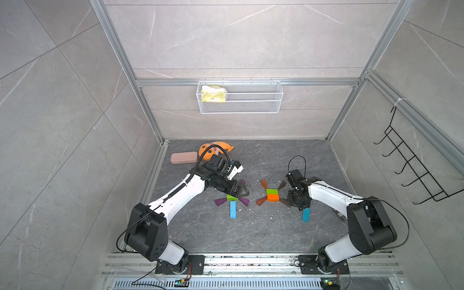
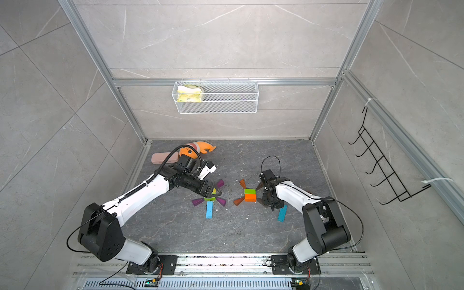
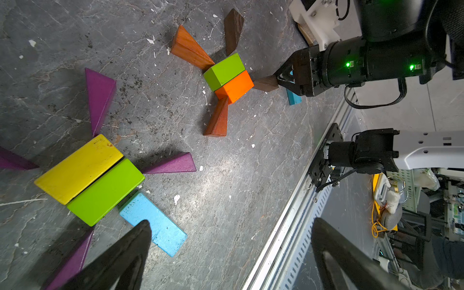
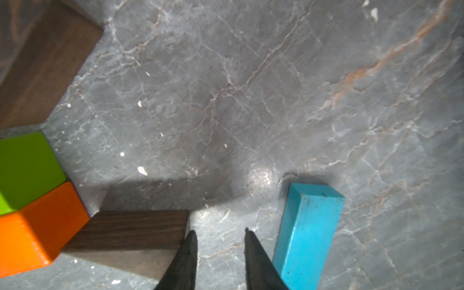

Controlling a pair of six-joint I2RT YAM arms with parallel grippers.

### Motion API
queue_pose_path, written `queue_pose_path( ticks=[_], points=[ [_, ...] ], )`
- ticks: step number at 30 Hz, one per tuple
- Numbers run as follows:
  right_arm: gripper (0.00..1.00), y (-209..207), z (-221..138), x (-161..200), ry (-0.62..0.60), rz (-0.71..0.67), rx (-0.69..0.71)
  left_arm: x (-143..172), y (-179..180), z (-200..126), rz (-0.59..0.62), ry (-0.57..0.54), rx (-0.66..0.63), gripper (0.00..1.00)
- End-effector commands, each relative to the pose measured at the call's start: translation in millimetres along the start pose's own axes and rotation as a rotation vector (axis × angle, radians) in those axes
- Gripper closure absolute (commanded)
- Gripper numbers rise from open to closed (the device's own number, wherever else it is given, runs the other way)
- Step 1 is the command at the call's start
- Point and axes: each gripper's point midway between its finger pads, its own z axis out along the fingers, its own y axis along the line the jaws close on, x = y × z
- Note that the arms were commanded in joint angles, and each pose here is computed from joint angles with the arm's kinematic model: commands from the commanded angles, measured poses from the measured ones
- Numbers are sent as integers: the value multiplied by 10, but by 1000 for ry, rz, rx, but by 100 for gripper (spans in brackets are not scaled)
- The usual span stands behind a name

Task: Assemble a small pinwheel with building blocks
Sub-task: Assemble the building block at the center of the board.

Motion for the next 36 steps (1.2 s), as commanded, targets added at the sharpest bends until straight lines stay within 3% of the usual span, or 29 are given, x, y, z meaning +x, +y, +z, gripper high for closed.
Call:
queue_pose_path(
  ticks=[1,25,30,32,34,36],
  points=[
    [65,4,-13,-64,-12,-10,9,-98,-80,-67,35,-18,28,0],
    [62,10,-2,-88,-7,-9,19,-94,-99,-72,38,-16,34,0],
    [61,-314,-211,-107,-61,19,160,-89,-96,-74,37,-15,33,0],
    [54,-496,-417,-146,-116,36,225,-97,-97,-85,42,-19,29,0],
    [31,-546,-585,-169,-182,58,200,-112,-100,-101,50,-29,22,0],
    [21,-586,-663,-151,-233,82,170,-121,-109,-127,58,-39,18,0]
  ],
)
